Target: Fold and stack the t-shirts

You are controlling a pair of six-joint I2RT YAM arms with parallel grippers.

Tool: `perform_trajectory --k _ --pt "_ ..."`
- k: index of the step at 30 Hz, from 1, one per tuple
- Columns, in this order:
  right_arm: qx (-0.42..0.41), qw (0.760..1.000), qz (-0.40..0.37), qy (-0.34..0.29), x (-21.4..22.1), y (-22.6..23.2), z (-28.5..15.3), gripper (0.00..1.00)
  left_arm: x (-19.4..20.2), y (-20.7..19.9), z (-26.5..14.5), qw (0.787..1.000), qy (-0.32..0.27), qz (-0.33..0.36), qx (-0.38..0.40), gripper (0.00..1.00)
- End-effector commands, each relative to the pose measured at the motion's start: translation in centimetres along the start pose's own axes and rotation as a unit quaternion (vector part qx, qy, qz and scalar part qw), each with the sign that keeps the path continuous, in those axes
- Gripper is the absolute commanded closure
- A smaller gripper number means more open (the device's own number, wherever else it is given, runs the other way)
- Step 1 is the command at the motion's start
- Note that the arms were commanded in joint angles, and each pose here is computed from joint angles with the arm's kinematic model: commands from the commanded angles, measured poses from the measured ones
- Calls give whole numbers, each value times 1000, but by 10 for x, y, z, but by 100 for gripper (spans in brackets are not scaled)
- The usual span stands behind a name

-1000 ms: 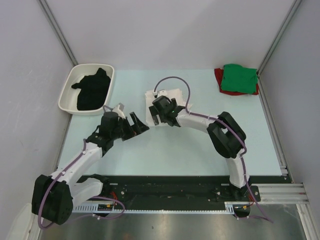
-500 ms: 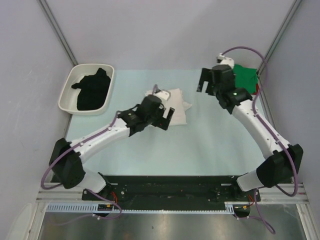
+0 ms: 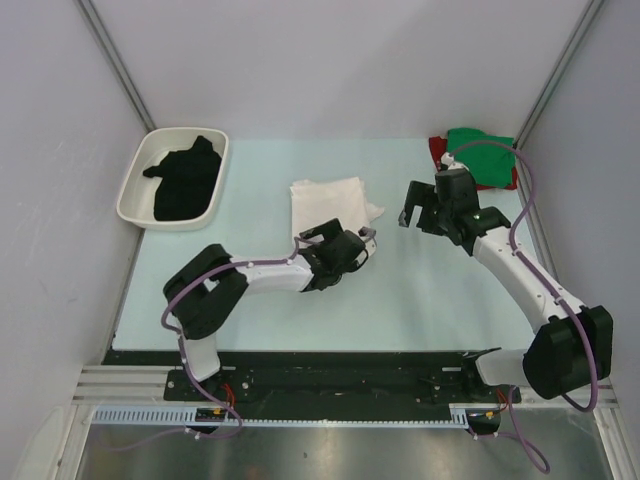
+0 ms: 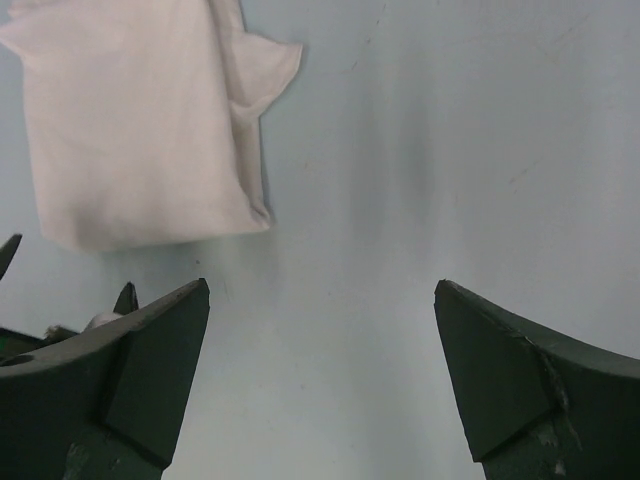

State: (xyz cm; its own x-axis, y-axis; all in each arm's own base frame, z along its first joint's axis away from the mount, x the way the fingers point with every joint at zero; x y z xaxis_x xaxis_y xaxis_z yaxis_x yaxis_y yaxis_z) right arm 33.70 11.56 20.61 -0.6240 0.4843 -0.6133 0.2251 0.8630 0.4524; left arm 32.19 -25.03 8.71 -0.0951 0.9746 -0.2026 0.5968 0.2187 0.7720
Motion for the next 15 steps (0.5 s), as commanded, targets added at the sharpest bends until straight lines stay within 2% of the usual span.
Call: perform_trajectory --k 1,7,15 --pt "-52 998 21 -2 0 14 0 0 -27 2 14 996 -26 67 -52 0" --pt "-42 999 27 1 4 1 10 0 -49 -25 22 995 -55 82 -27 0" --pt "-59 997 48 19 11 3 21 0 -50 -51 59 993 -34 111 -6 0"
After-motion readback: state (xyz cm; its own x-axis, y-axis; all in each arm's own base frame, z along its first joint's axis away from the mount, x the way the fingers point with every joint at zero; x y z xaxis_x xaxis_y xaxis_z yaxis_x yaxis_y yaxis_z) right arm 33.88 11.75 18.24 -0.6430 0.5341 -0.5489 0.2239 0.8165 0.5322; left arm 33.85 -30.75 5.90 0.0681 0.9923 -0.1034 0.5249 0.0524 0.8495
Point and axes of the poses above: each gripper's point midway between its finger pads, its own z axis out along the fingers, its own y axis along the line the jaws close on, x = y × z, the point moved 2 cm from there along -z, back along the fingers, and after that the axes turned 15 degrees about z, right-handed, at the moved point
